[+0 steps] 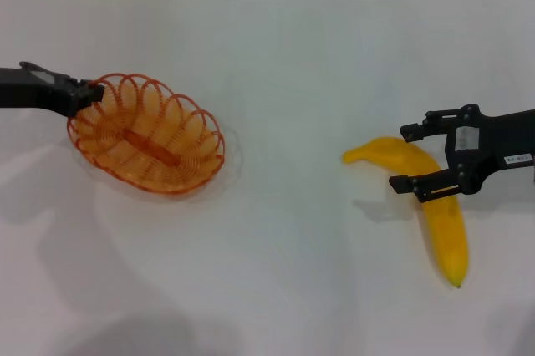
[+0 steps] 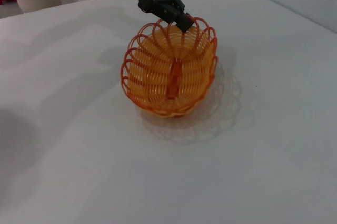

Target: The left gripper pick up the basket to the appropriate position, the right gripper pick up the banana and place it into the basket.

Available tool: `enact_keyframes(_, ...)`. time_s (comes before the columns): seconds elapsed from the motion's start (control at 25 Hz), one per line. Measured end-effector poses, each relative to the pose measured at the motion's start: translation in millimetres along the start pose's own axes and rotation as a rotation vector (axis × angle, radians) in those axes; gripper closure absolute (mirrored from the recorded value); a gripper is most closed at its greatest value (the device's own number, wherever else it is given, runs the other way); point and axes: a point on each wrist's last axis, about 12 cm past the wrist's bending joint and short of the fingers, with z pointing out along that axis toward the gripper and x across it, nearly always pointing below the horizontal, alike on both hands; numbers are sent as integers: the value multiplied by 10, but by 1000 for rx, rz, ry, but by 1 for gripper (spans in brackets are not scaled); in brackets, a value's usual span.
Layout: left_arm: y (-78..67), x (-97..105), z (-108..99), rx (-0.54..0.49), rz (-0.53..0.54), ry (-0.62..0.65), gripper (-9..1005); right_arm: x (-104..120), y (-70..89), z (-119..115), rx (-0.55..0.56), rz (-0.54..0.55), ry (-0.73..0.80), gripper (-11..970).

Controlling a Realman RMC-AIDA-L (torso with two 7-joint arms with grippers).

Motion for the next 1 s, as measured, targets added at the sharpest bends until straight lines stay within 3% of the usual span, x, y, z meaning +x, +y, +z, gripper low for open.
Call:
enact_keyframes(0.48,-26,77,23,15,-79,-169,911,-7,2,11,-4,-3,3,96)
enact_keyframes(1.0,-128,182,183,51,-140,-210,912,-7,7,60,-22,-2,16,97)
